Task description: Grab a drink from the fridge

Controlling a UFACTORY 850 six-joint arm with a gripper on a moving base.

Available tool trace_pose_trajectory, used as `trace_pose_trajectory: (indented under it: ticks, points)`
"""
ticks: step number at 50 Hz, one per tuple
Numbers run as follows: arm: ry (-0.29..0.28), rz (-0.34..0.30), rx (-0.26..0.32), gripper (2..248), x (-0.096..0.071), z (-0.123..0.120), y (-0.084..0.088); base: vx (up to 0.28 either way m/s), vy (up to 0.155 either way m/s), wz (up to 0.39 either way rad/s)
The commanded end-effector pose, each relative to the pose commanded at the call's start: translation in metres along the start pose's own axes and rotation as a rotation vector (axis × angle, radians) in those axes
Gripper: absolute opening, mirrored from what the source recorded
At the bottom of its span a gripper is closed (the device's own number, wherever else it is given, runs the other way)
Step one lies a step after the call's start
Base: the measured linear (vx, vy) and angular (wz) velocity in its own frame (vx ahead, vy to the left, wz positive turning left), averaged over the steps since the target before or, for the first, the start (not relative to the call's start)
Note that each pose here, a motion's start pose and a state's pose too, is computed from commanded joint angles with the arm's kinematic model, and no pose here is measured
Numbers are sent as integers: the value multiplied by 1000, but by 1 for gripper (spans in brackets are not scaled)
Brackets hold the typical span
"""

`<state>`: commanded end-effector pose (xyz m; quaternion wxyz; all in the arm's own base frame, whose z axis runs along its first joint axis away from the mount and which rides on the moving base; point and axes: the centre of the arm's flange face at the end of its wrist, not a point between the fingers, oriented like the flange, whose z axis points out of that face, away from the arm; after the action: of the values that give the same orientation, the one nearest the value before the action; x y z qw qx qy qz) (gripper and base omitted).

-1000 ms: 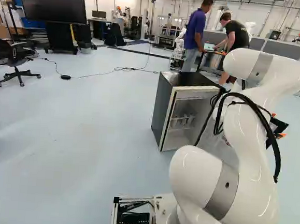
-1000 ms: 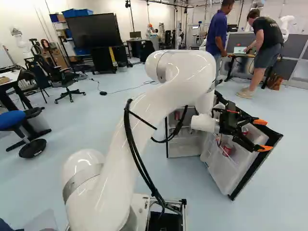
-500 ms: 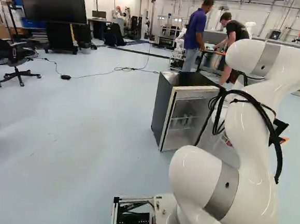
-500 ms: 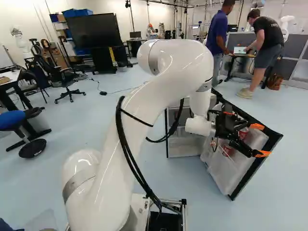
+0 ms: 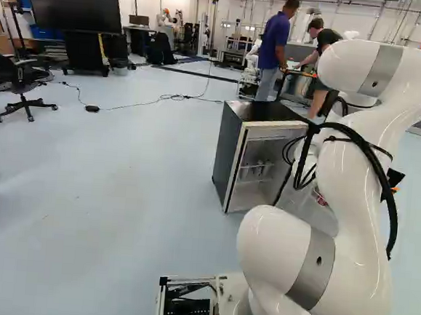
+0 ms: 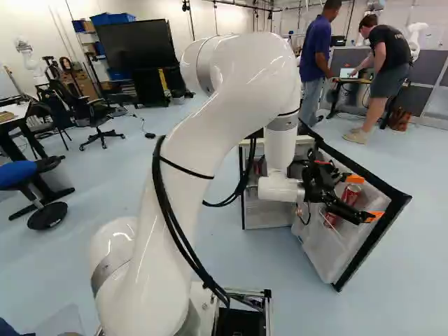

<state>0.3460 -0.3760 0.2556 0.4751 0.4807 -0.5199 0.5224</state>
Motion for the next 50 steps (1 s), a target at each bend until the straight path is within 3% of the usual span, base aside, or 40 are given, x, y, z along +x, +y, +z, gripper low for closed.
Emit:
trace_pose_trajectory:
  ticks: [27,50]
  points:
    - [-51,-66,320,247,12,-57,8,0,0,0]
    - [-62,-82,566,247,13,-72,-7,0,0,0]
